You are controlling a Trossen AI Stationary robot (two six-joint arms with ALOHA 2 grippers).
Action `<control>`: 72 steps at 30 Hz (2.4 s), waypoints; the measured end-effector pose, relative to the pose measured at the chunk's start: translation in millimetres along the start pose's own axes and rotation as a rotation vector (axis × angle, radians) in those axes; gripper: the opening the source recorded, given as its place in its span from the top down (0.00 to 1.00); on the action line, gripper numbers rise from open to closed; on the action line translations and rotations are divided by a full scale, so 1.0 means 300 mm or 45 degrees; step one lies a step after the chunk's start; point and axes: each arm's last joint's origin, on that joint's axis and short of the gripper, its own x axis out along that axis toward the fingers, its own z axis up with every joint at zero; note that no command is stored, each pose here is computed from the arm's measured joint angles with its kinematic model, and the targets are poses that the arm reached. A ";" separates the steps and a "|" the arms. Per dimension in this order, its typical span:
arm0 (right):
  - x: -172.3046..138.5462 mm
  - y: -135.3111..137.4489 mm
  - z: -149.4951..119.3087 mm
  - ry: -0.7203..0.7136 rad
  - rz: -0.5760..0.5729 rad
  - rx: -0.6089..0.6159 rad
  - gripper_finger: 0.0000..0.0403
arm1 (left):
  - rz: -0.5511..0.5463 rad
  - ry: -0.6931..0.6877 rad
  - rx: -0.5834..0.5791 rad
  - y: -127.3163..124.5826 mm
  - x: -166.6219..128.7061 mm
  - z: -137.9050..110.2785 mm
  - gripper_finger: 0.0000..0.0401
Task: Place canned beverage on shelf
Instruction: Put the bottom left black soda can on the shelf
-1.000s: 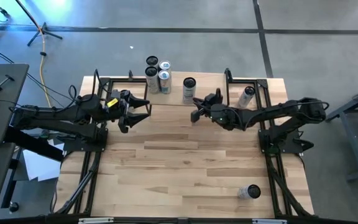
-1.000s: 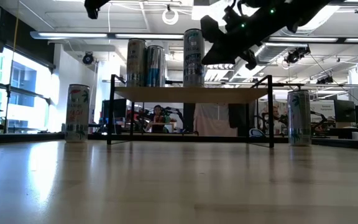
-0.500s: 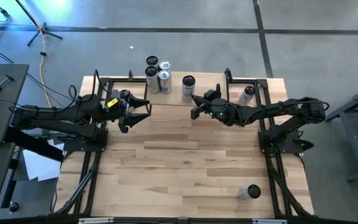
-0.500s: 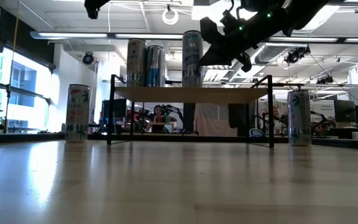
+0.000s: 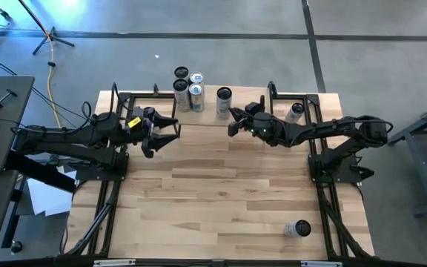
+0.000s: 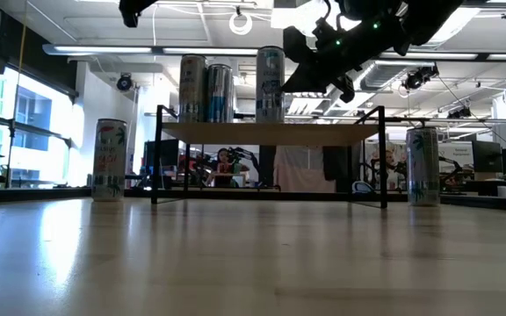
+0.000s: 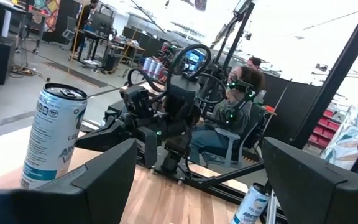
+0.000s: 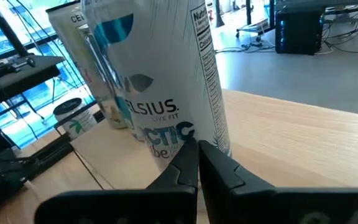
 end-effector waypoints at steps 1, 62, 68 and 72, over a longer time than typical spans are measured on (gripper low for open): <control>0.000 0.000 0.000 0.002 0.005 0.000 1.00 | 0.001 0.000 0.000 0.000 0.000 0.000 0.22; 0.144 0.001 0.032 0.086 0.002 -0.261 1.00 | 0.018 0.002 -0.033 0.002 0.000 -0.001 0.22; 0.158 -0.022 0.042 0.096 0.024 -0.250 1.00 | 0.018 0.003 -0.033 0.002 0.000 -0.002 0.22; 0.163 -0.026 0.053 0.072 0.050 -0.230 1.00 | 0.018 0.003 -0.033 0.002 0.000 -0.002 0.22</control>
